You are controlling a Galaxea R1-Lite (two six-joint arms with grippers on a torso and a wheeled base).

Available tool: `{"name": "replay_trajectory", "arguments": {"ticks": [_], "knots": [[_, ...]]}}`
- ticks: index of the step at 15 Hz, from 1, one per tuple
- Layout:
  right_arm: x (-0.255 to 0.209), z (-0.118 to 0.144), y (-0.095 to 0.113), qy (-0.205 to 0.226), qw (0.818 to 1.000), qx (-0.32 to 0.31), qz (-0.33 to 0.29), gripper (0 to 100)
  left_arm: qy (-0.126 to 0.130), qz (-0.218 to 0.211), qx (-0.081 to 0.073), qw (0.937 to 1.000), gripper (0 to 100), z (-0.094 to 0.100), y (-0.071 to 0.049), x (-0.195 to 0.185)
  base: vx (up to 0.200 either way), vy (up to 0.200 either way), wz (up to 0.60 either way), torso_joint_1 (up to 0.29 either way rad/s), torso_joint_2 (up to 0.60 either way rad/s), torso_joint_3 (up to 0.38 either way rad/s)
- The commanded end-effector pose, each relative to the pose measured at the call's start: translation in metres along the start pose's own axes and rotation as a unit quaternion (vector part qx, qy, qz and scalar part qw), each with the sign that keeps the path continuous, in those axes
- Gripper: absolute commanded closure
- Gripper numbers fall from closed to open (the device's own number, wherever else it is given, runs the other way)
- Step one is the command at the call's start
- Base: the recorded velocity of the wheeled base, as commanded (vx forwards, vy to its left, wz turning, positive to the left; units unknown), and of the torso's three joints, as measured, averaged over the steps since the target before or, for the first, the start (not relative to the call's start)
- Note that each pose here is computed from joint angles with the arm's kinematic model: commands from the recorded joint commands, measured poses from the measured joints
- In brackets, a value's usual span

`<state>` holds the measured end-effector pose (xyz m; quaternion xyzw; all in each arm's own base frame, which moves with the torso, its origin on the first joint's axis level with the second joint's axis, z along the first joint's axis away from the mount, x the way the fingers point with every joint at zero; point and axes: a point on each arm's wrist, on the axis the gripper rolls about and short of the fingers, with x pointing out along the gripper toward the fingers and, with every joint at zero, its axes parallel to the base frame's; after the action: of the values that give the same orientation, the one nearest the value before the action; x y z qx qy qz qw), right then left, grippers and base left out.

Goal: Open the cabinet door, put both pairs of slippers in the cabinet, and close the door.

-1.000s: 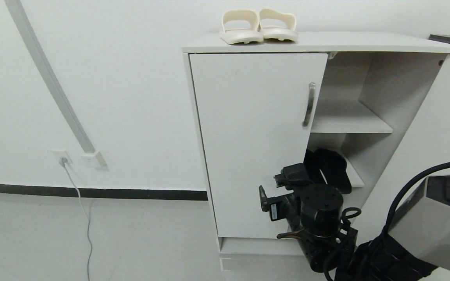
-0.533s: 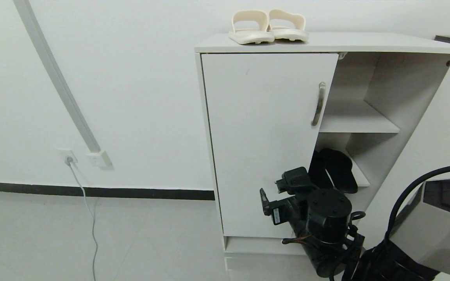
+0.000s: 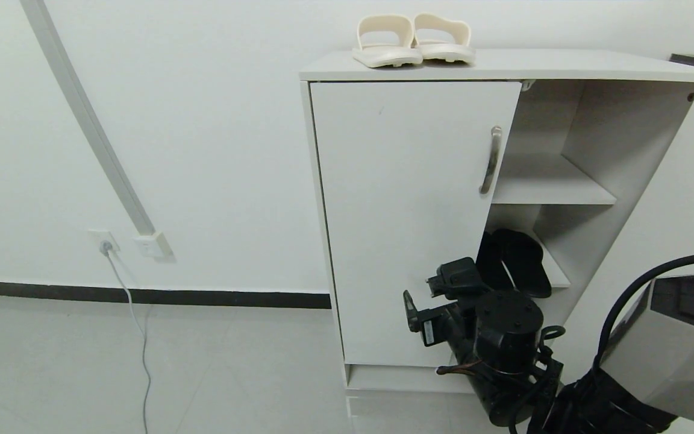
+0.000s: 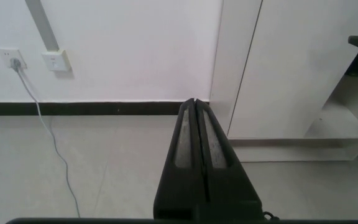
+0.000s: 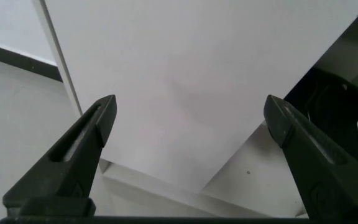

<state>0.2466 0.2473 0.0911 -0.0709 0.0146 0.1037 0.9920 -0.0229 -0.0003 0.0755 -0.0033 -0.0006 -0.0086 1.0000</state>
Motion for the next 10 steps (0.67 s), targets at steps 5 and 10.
{"name": "replay_trajectory", "arguments": {"ticks": [5, 10], "knots": [[0.0006, -0.0007, 0.0004, 0.000, 1.000, 0.001, 0.000, 0, 0.001, 0.000, -0.001, 1.0000, 100, 0.0000, 0.0000, 0.0001, 0.000, 0.000, 0.00, 0.000, 0.00, 0.000], [0.0006, -0.0007, 0.0004, 0.000, 1.000, 0.001, 0.000, 0, 0.001, 0.000, -0.001, 1.0000, 100, 0.0000, 0.0000, 0.0001, 0.000, 0.000, 0.00, 0.007, -0.09, -0.140]]}}
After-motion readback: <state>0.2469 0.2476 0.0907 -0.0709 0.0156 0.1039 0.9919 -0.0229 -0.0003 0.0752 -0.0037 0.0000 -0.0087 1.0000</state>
